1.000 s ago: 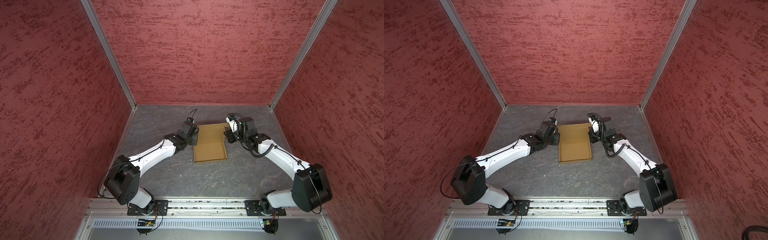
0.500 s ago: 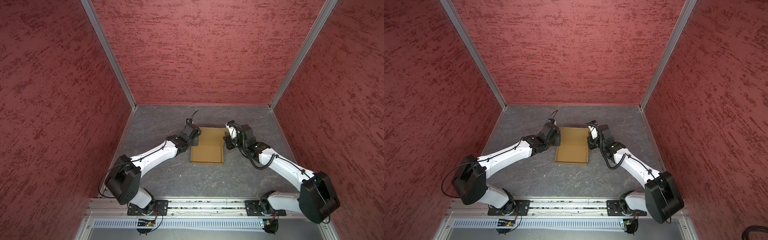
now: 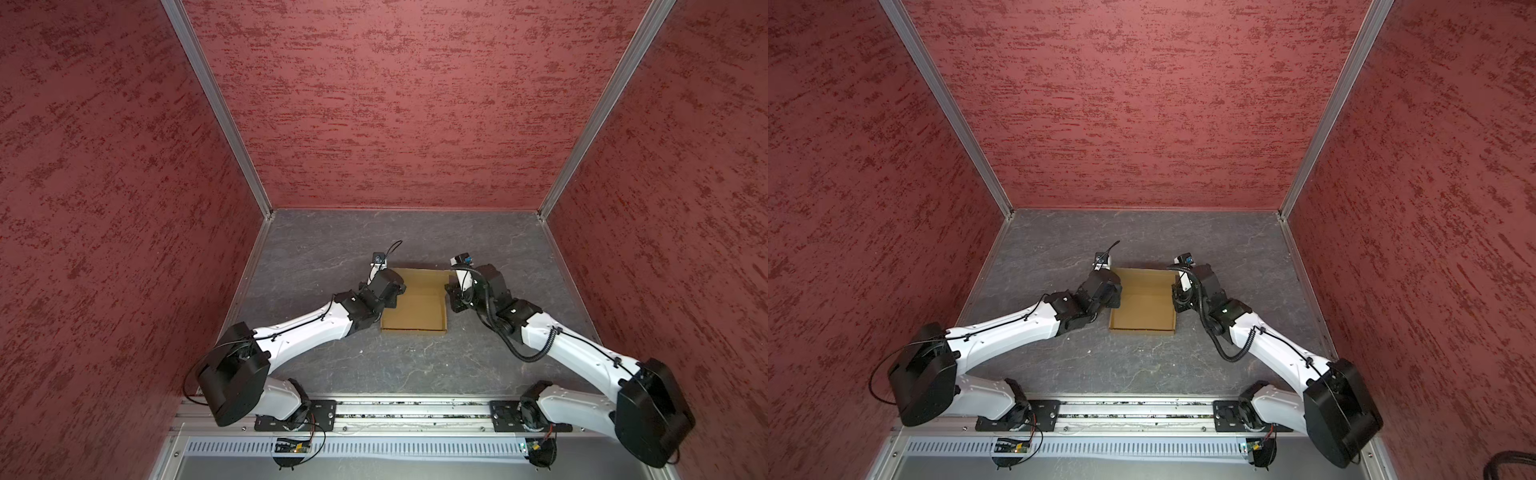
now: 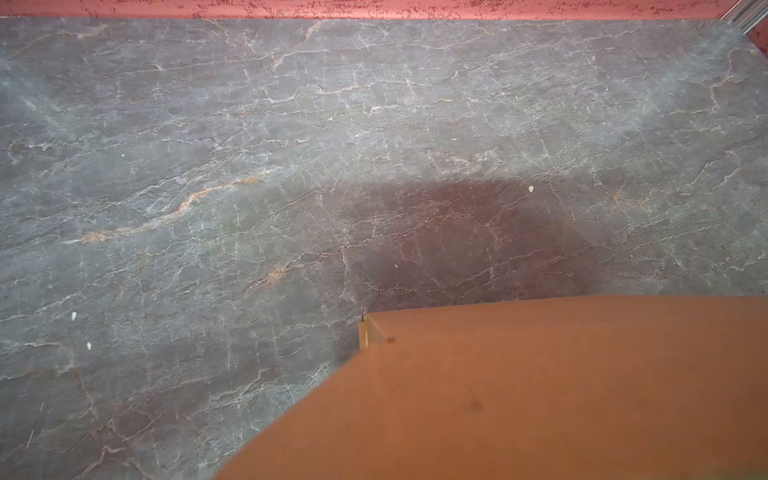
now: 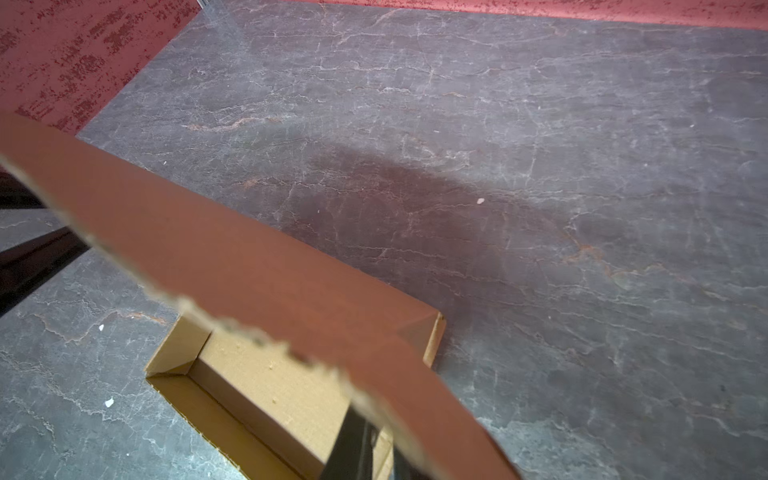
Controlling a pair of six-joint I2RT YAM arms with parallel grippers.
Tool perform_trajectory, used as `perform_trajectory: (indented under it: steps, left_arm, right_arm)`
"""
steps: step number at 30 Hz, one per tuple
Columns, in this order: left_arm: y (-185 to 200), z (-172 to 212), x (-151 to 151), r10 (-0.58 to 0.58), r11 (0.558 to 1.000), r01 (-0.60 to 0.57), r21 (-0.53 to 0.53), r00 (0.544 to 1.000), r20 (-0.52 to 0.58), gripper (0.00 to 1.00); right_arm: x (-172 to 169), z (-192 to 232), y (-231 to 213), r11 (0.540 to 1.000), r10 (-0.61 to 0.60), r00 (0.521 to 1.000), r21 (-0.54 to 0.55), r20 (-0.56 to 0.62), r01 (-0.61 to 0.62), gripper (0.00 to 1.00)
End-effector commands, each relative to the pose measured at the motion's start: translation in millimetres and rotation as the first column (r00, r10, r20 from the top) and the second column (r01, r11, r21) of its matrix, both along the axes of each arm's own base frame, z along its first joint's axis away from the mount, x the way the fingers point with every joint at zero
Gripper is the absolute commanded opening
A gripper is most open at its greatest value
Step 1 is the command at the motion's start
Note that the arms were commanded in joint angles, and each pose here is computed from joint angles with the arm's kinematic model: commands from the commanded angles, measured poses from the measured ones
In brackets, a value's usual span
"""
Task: Fold the paper box
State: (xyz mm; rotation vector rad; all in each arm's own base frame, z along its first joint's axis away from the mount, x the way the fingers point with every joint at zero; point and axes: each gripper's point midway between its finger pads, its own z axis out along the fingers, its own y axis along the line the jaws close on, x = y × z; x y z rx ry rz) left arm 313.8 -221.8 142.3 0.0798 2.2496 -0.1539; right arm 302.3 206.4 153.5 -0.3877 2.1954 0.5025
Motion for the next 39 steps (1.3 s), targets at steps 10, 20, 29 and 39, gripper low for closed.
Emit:
perform_trajectory:
  steps: [10,20,29,39]
  left_arm:
    - [-4,-10,-22,-0.036,0.998,0.037,-0.044,0.999,0.026,0.00]
    - [3,-15,-32,-0.007,1.000,0.009,-0.030,0.998,0.068,0.00]
    - [5,-21,-46,0.034,0.999,-0.030,-0.034,0.993,0.111,0.00]
    - [0,-34,-57,0.060,0.998,-0.060,-0.008,0.991,0.123,0.00]
  right_arm:
    - [-17,-4,20,0.999,-0.010,1.000,0.039,0.021,0.009,0.13]
    - [-24,-10,19,0.999,-0.021,0.999,0.037,0.037,0.020,0.13]
    - [-35,-19,17,0.999,-0.020,0.999,0.051,0.046,0.017,0.13]
    - [-45,-26,12,0.998,-0.021,0.998,0.058,0.063,0.018,0.13]
